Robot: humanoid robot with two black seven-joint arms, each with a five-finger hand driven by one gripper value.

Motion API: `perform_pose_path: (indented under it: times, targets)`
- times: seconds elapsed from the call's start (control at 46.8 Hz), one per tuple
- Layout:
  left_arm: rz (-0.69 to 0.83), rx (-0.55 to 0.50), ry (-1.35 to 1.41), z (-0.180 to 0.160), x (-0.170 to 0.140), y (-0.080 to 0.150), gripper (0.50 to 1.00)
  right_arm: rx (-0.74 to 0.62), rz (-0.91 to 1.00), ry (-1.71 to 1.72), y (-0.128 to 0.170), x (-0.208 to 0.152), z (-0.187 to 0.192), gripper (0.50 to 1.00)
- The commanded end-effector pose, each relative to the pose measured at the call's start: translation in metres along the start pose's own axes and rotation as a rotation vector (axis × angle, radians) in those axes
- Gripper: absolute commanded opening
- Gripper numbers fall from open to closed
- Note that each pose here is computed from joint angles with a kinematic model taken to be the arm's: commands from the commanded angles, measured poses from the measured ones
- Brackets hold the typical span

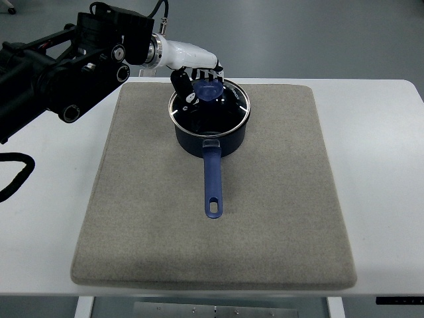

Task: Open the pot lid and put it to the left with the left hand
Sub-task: 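Close the left hand fingers to grip the blue lid knob, then lift the glass lid off the pot with the left hand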

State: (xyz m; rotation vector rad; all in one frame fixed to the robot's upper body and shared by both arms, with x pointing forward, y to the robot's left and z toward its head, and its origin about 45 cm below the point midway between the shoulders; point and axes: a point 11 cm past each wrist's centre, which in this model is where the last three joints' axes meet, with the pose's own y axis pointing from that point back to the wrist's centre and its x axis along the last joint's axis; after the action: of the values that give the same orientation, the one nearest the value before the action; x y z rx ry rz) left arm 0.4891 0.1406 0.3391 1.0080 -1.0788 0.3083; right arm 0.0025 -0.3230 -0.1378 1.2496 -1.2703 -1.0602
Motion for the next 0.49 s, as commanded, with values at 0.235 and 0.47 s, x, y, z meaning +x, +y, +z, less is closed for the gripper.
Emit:
perform_pose_path:
  times: [0.235,0.47]
  targets:
    - [0.019,0.000,-0.002,0.000,0.008,0.003,0.500,-0.001,0.000,0.000,0.000,0.000,0.001,0.917]
    - [0.037,0.007,-0.008,-0.002,0.019,0.010,0.500,0.001,0.000,0.000,0.000,0.000,0.000,0.917]
